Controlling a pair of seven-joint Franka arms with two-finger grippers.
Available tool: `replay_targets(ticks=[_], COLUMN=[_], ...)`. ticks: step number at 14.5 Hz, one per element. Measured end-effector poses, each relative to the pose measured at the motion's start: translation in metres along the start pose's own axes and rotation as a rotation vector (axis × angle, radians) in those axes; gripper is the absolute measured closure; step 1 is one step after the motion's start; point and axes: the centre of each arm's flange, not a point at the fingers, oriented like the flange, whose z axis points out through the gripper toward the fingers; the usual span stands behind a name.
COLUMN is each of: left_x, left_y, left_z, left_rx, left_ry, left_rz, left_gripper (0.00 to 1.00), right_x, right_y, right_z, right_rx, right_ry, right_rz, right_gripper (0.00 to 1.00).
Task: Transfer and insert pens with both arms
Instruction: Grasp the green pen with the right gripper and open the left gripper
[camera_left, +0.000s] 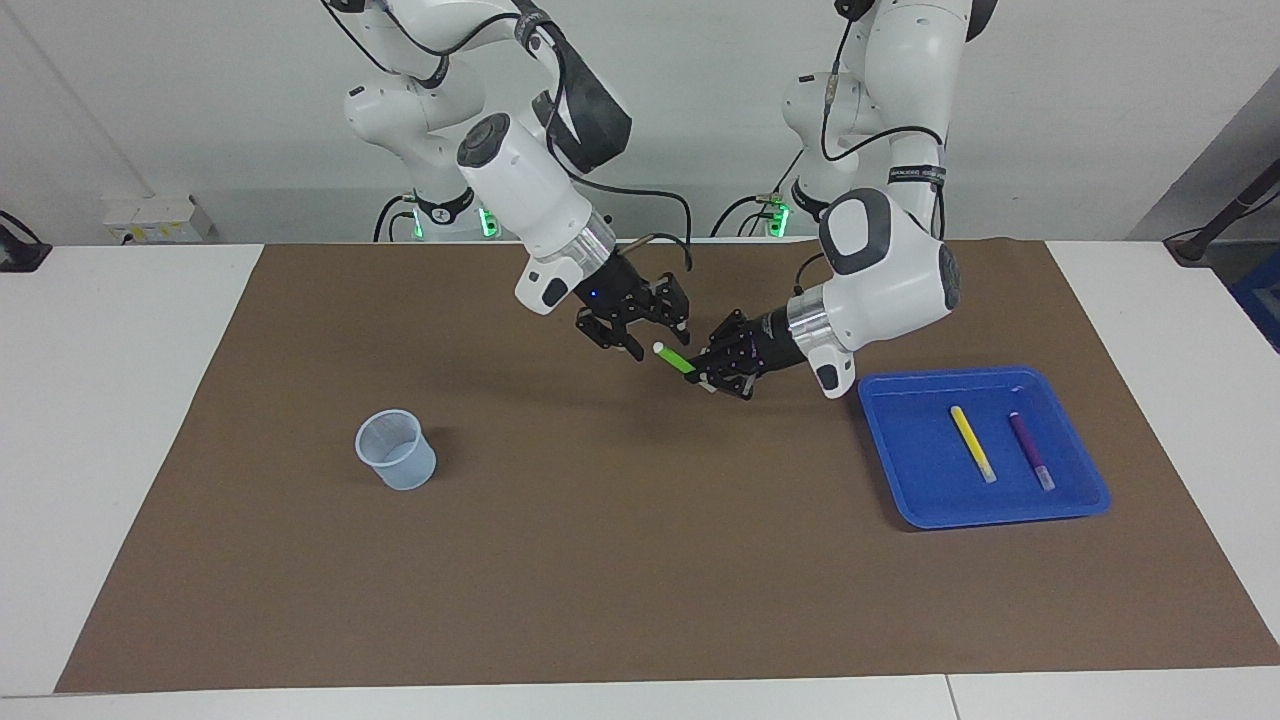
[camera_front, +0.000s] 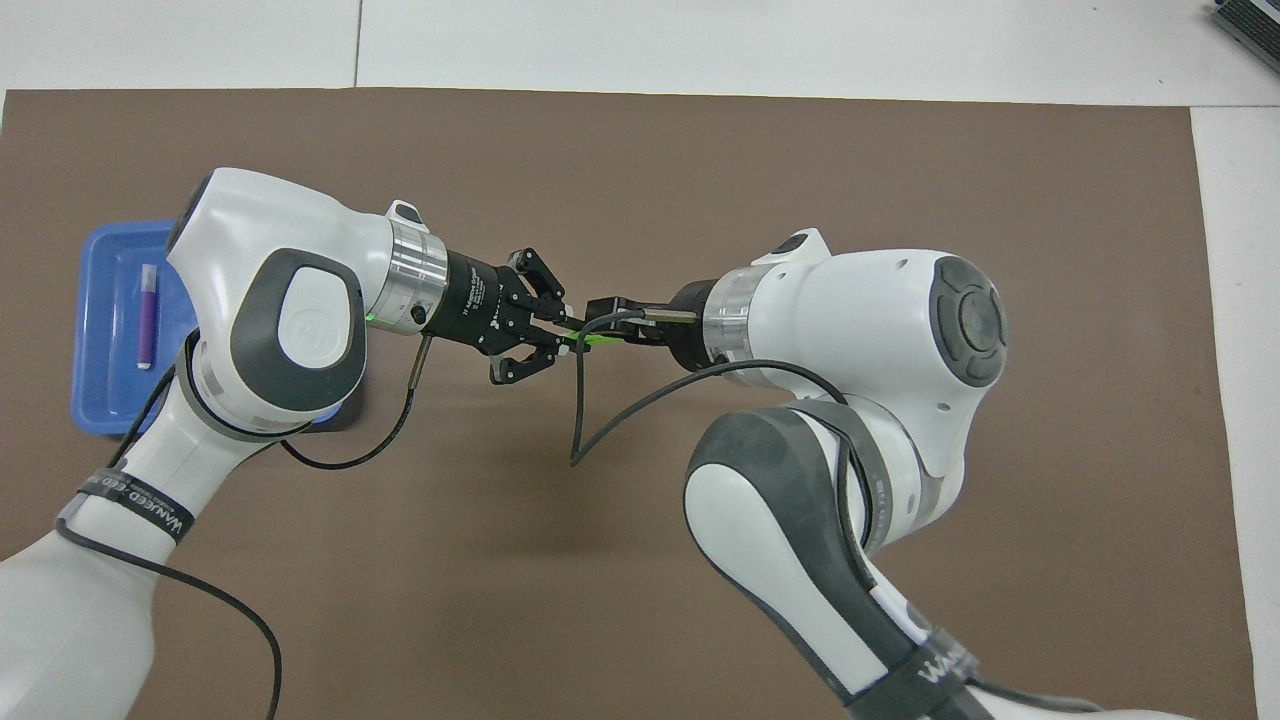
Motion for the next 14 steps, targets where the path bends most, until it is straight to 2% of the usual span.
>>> replay_targets(ticks=[1, 3, 6, 7, 8, 12, 13, 14], left_x=[-0.0012, -0.0017, -0.0017, -0.0018, -0.0020, -0.0028, -0.0030, -0.0025], left_y=[-0.0003, -0.0004, -0.0004, -0.0004, -0.0005, -0.0008, -0.0008, -0.0006], left_z=[-0.0001, -0.0007, -0.0007, -0.0007, -0.0004, 0.0002, 0.0004, -0.0003], left_rx=[0.000, -0.001, -0.001, -0.001, -0.001, -0.001, 0.000, -0.002], left_ry=[0.000, 0.000, 0.000, 0.000, 0.000, 0.000, 0.000, 0.001], left_rz=[0.002, 0.003, 0.003, 0.003, 0.003, 0.004, 0.005, 0.004], left_gripper=[0.83, 0.83, 0.83, 0.83, 0.83, 0.83, 0.83, 0.83], right_x=[0.0004, 0.0007, 0.0008, 0.0009, 0.0008, 0.0010, 0.0007, 0.0012], right_y=[0.0001, -0.0001, -0.0004, -0.0005, -0.0005, 0.0000, 0.0003, 0.0018], right_z=[0.0007, 0.0008, 0.0007, 0.0007, 0.0007, 0.0015, 0.0032, 0.0049], right_rx=[0.000, 0.000, 0.001, 0.001, 0.001, -0.001, -0.002, -0.004], right_ry=[0.000, 0.000, 0.000, 0.000, 0.000, -0.001, -0.003, -0.005], right_rz=[0.000, 0.000, -0.001, -0.001, -0.001, -0.001, 0.000, 0.001], right_gripper=[0.33, 0.42, 0.47, 0.54, 0.54, 0.66, 0.66, 0.72])
